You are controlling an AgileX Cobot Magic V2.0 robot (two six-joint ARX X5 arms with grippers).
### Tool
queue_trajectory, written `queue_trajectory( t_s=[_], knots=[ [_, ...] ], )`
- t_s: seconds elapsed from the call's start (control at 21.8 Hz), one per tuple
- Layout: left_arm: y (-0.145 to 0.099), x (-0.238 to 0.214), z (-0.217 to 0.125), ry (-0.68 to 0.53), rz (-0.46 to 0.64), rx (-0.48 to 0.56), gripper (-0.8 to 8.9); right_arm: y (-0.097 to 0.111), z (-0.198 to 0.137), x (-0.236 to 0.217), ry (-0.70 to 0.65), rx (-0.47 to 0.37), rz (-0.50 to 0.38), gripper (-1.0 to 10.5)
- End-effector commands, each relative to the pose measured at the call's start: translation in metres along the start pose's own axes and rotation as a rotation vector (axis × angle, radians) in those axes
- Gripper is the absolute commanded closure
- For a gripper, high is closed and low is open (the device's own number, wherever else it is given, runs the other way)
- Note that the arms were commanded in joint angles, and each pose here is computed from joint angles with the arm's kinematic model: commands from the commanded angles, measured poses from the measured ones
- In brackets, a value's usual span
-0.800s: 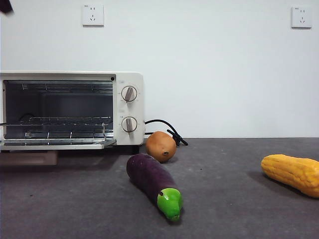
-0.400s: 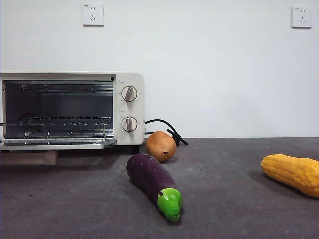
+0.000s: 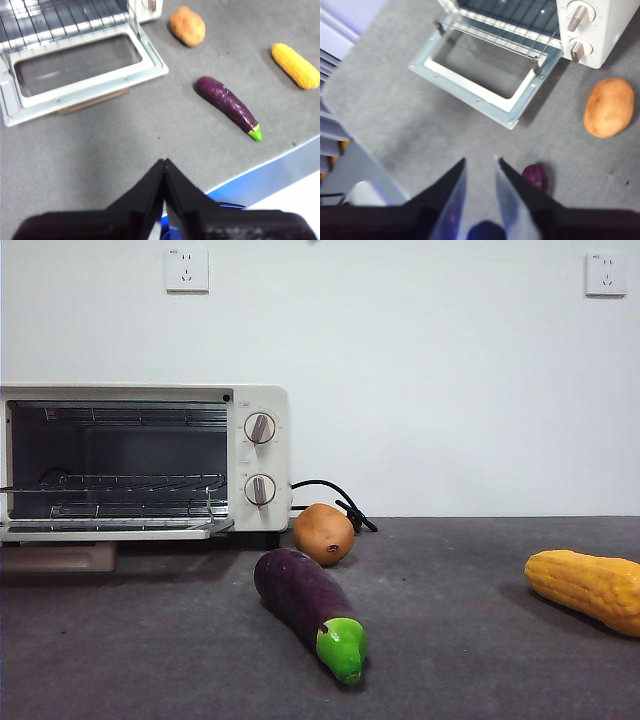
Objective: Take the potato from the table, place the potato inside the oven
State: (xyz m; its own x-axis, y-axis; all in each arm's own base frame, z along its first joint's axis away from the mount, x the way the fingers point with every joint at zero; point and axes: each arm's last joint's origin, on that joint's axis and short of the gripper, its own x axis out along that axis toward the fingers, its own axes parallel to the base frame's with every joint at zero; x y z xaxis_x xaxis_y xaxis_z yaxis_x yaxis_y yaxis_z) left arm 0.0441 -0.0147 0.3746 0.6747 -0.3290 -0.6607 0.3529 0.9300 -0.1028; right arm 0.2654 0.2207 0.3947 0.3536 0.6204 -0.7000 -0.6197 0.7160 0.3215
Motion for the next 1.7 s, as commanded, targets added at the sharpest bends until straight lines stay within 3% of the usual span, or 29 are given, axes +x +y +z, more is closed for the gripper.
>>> queue_trajectory(
  t_s=[0.05, 0.14, 0.18, 0.32, 0.46, 0.55, 1.15, 1.47, 1.52, 1.7],
  knots=[
    [0.0, 0.0, -0.001, -0.004, -0.004, 0.011, 8.18, -0.007, 0.007, 0.03, 0.041, -0.005, -0.046, 8.1],
    [0.0, 0.0, -0.001, -0.004, -0.008, 0.011, 8.18, -0.015, 0.011, 0.055, 0.076, 0.004, -0.104, 8.1],
    [0.0, 0.0, -0.001, -0.004, -0.008, 0.011, 8.18, -0.019, 0.013, 0.068, 0.092, 0.007, -0.142, 7.5],
    [0.0, 0.0, -0.001, -0.004, -0.008, 0.011, 8.18, -0.029, 0.015, 0.098, 0.126, -0.012, -0.227, 5.4],
    [0.0, 0.0, -0.001, -0.004, -0.008, 0.011, 8.18, -0.042, 0.011, 0.129, 0.146, -0.028, -0.33, 1.7],
    [0.0, 0.0, -0.001, -0.004, -0.008, 0.011, 8.18, -0.05, 0.008, 0.147, 0.158, -0.036, -0.379, 1.2],
    [-0.001, 0.0, -0.001, -0.001, -0.028, 0.029, 8.18, -0.109, -0.002, 0.208, 0.162, 0.022, -0.433, 1.3],
    [-0.002, 0.001, -0.001, 0.002, -0.032, 0.033, 8.18, -0.122, -0.02, 0.24, 0.236, 0.036, -0.429, 1.3],
    [-0.002, 0.001, -0.001, 0.002, -0.032, 0.032, 8.18, -0.122, -0.02, 0.24, 0.236, 0.041, -0.43, 1.7],
    [-0.002, 0.001, -0.001, 0.002, -0.032, 0.032, 8.18, -0.122, -0.02, 0.241, 0.227, 0.084, -0.439, 6.7]
  ],
)
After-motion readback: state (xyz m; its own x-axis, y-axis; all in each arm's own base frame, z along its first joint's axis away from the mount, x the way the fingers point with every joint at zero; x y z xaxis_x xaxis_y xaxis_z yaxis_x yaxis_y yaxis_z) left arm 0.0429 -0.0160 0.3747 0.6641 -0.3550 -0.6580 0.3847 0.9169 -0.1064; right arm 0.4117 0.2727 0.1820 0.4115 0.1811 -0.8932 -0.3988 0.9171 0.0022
